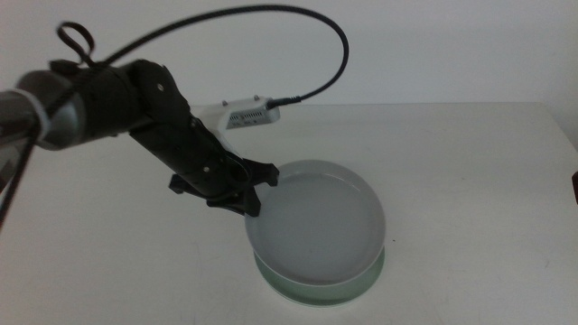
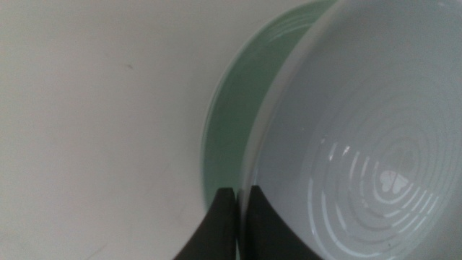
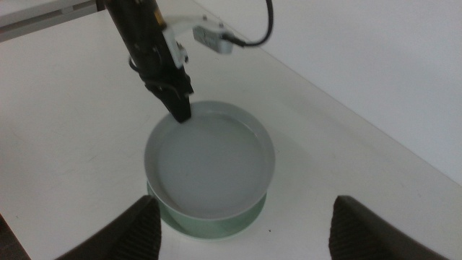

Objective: Stack the three bowls on top of each other.

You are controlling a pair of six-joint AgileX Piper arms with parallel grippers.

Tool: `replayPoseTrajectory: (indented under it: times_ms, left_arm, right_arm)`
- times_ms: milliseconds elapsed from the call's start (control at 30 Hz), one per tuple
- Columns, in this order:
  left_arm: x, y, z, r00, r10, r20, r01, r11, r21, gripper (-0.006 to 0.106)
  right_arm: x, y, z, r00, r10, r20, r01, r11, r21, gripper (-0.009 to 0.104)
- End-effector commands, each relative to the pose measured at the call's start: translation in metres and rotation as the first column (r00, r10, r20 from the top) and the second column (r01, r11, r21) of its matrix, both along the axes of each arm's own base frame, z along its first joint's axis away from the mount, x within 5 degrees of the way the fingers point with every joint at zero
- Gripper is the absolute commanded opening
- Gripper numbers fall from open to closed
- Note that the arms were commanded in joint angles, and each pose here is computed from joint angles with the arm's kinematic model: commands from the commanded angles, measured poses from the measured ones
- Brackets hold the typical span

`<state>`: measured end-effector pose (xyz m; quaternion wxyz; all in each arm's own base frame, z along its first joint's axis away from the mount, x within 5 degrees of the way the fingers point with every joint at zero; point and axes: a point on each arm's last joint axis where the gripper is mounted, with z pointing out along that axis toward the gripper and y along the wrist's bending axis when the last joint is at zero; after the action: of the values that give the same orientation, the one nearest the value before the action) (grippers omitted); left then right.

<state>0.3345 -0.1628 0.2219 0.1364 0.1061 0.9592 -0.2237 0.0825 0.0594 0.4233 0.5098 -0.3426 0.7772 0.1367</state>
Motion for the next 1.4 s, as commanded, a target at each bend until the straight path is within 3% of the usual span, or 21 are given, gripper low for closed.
replayPoseTrajectory:
  times_ms: [0, 133, 233, 367, 500, 567, 700, 1000, 1367]
  left_arm:
    - [0.004, -0.008, 0.02, 0.997, 0.048, 0.062, -0.043, 0.996, -0.08, 0.0]
    - [0.009, -0.011, 0.005, 0.998, 0.056, 0.025, -0.054, 0.996, -0.075, 0.002]
    - [0.011, -0.011, -0.002, 0.998, 0.053, 0.018, -0.052, 0.997, -0.065, 0.013]
    - [0.011, -0.011, -0.001, 0.999, 0.041, 0.024, -0.04, 0.997, -0.06, 0.047]
    - [0.007, -0.006, 0.018, 0.999, 0.013, 0.029, -0.012, 0.998, -0.064, 0.09]
    - [0.006, -0.001, 0.036, 0.998, -0.024, 0.057, 0.028, 0.998, -0.065, 0.104]
    - [-0.004, 0.014, 0.079, 0.993, -0.035, 0.113, 0.041, 0.998, -0.05, 0.105]
    - [-0.051, 0.057, 0.147, 0.96, 0.096, 0.261, -0.125, 0.987, 0.097, 0.105]
    - [-0.083, 0.072, 0.186, 0.904, 0.103, 0.415, -0.153, 0.984, 0.09, 0.105]
  right_arm:
    - [0.001, 0.0, 0.011, 0.998, -0.009, 0.067, 0.007, 0.999, 0.039, 0.059]
    - [0.001, 0.0, 0.011, 0.998, -0.009, 0.067, 0.007, 0.999, 0.039, 0.059]
    - [0.001, 0.0, 0.011, 0.998, -0.009, 0.067, 0.006, 0.999, 0.039, 0.059]
    - [0.001, 0.0, 0.011, 0.998, -0.009, 0.067, 0.006, 0.999, 0.039, 0.059]
    - [0.001, 0.0, 0.011, 0.998, -0.009, 0.067, 0.006, 0.999, 0.039, 0.059]
    - [0.001, 0.0, 0.011, 0.998, -0.009, 0.067, 0.006, 0.999, 0.039, 0.059]
    - [0.001, 0.0, 0.011, 0.998, -0.009, 0.067, 0.006, 0.999, 0.039, 0.059]
    - [0.001, 0.0, 0.011, 0.998, -0.009, 0.067, 0.006, 0.999, 0.039, 0.059]
    - [0.001, 0.0, 0.011, 0.998, -0.009, 0.067, 0.006, 0.999, 0.039, 0.059]
